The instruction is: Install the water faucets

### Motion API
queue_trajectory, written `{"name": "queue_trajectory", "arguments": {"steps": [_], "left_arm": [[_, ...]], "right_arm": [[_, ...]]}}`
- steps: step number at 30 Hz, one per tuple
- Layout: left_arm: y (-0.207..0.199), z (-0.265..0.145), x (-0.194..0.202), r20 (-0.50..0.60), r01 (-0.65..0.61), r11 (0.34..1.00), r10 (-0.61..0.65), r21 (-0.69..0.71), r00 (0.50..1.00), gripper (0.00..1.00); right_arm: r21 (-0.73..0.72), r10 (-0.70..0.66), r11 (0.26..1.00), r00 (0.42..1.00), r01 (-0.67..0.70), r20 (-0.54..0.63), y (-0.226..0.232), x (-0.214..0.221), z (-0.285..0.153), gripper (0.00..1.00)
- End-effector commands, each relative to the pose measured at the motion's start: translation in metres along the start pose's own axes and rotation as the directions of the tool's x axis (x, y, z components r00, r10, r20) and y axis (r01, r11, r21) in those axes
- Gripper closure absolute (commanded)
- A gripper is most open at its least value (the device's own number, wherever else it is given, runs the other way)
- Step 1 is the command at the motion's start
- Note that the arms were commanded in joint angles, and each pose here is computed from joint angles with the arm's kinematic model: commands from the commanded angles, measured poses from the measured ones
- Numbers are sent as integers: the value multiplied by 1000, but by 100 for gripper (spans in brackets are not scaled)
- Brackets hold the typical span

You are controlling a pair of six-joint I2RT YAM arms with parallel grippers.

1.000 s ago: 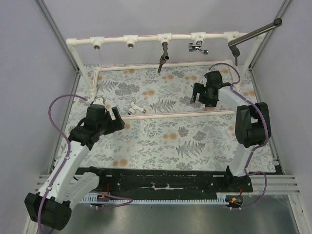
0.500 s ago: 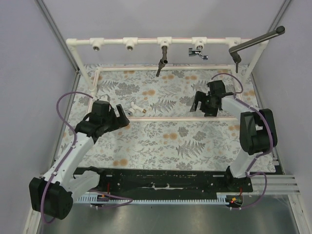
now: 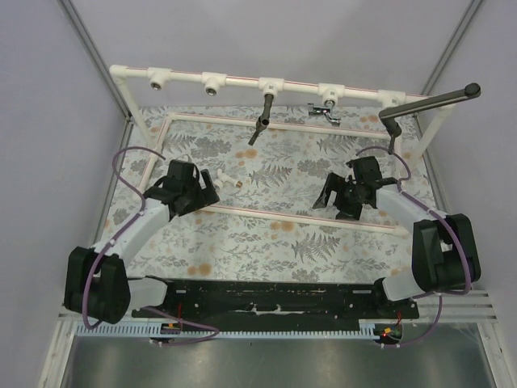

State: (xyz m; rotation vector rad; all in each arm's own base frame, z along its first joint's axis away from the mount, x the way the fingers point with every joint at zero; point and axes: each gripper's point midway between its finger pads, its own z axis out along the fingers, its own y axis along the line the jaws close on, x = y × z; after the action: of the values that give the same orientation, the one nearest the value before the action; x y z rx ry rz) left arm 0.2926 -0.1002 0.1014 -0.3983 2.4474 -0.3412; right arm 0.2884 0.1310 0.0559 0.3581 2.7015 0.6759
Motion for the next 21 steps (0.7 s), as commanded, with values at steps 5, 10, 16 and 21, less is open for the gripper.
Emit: {"name": "queue_trajectory", "arguments": {"steps": [5, 10, 16, 21], "left_arm": [[-9, 40, -43, 8, -110, 990, 111, -89, 994, 11], [-21, 67, -60, -65, -233, 969, 228, -85, 972, 15], [-25, 99, -66, -153, -358, 931, 346, -65, 926, 21], [-30, 118, -61, -204, -404, 915, 391, -21, 897, 28]], "right_arm": [[2, -2, 1000, 994, 2, -110, -3, 44, -16, 2], [-44, -75, 996, 997, 73, -34, 8, 32, -21, 2], [-85, -160, 982, 984, 166, 73, 20, 21, -27, 4], [-116, -224, 963, 964, 242, 143, 32, 15, -29, 6]]}}
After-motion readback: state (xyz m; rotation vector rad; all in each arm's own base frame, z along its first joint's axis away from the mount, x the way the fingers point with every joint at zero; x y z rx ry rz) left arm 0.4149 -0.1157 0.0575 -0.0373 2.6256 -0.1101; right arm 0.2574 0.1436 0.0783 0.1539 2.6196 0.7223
